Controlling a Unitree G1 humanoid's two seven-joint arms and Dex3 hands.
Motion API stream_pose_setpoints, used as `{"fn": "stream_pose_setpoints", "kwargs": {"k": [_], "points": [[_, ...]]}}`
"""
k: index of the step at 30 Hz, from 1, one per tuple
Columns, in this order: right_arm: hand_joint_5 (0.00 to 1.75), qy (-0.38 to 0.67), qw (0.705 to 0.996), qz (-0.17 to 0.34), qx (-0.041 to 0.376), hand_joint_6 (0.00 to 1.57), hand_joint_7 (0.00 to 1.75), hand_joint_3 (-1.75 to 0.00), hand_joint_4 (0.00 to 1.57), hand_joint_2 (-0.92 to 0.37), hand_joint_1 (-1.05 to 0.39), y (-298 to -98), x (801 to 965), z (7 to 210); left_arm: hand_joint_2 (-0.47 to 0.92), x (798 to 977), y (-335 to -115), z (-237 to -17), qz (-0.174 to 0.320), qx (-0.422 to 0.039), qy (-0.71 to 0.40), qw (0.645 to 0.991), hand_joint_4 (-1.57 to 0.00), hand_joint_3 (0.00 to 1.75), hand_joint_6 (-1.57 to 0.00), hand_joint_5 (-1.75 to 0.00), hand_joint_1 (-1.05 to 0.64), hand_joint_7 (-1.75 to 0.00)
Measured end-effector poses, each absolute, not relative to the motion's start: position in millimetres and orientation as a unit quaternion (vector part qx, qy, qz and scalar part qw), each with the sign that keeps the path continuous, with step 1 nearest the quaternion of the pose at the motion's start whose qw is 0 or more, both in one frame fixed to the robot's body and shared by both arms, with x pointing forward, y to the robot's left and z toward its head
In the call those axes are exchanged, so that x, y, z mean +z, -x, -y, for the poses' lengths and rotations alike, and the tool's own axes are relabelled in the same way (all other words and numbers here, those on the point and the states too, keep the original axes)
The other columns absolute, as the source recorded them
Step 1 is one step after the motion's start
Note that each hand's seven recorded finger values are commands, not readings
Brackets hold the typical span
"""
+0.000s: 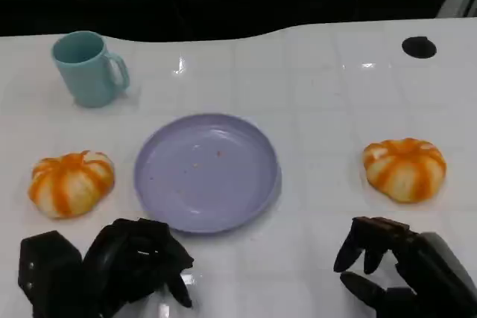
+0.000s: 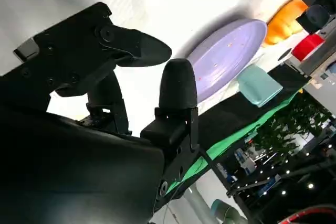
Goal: Grasp the bread from the table and place it into the plate.
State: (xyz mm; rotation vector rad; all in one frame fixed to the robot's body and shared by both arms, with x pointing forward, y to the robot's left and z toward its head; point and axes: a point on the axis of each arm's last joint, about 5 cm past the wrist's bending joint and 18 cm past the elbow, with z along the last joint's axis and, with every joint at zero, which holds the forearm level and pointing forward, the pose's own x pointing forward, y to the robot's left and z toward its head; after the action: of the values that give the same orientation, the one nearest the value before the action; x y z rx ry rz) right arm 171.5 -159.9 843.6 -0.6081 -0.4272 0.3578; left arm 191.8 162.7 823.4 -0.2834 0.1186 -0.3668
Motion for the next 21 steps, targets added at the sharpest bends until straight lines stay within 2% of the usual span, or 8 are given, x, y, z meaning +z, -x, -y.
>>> {"fn": "stream_pose_setpoints", "kwargs": {"k": [3, 7, 12, 16, 21], "points": [[1.56, 0.295, 0.917, 0.209, 0.171, 0.61, 0.95, -0.71, 0.53, -0.66, -0.34, -172, 844.4, 161, 0.8, 823.3, -192, -163, -0.059, -0.182, 0.14, 0.972, -1.54, 0.0, -1.57, -0.87, -1.05, -0.52], [1.37, 0.297, 0.917, 0.208, 0.164, 0.65, 0.68, -0.5, 0.53, -0.75, -0.36, -173, 845.2, 162, 0.8, 823.3, -192, -163, -0.059, -0.182, 0.14, 0.971, -1.54, 0.0, -1.57, -0.87, -1.05, -0.51], [0.96, 0.314, 0.914, 0.214, 0.142, 0.71, 0.28, -0.2, 0.48, -0.91, -0.37, -176, 850.0, 166, 0.79, 823.3, -192, -162, -0.059, -0.182, 0.14, 0.971, -1.54, 0.0, -1.57, -0.87, -1.05, -0.51], [0.65, 0.346, 0.902, 0.223, 0.133, 0.66, 0.11, -0.15, 0.43, -0.92, -0.39, -178, 854.2, 168, 0.79, 823.3, -192, -162, -0.059, -0.182, 0.141, 0.971, -1.55, 0.0, -1.57, -0.87, -1.05, -0.51], [0.52, 0.384, 0.887, 0.232, 0.106, 0.5, 0.01, -0.15, 0.32, -0.92, -0.41, -182, 860.8, 174, 0.79, 823.3, -192, -162, -0.058, -0.182, 0.142, 0.971, -1.55, 0.0, -1.57, -0.86, -1.05, -0.51]]}}
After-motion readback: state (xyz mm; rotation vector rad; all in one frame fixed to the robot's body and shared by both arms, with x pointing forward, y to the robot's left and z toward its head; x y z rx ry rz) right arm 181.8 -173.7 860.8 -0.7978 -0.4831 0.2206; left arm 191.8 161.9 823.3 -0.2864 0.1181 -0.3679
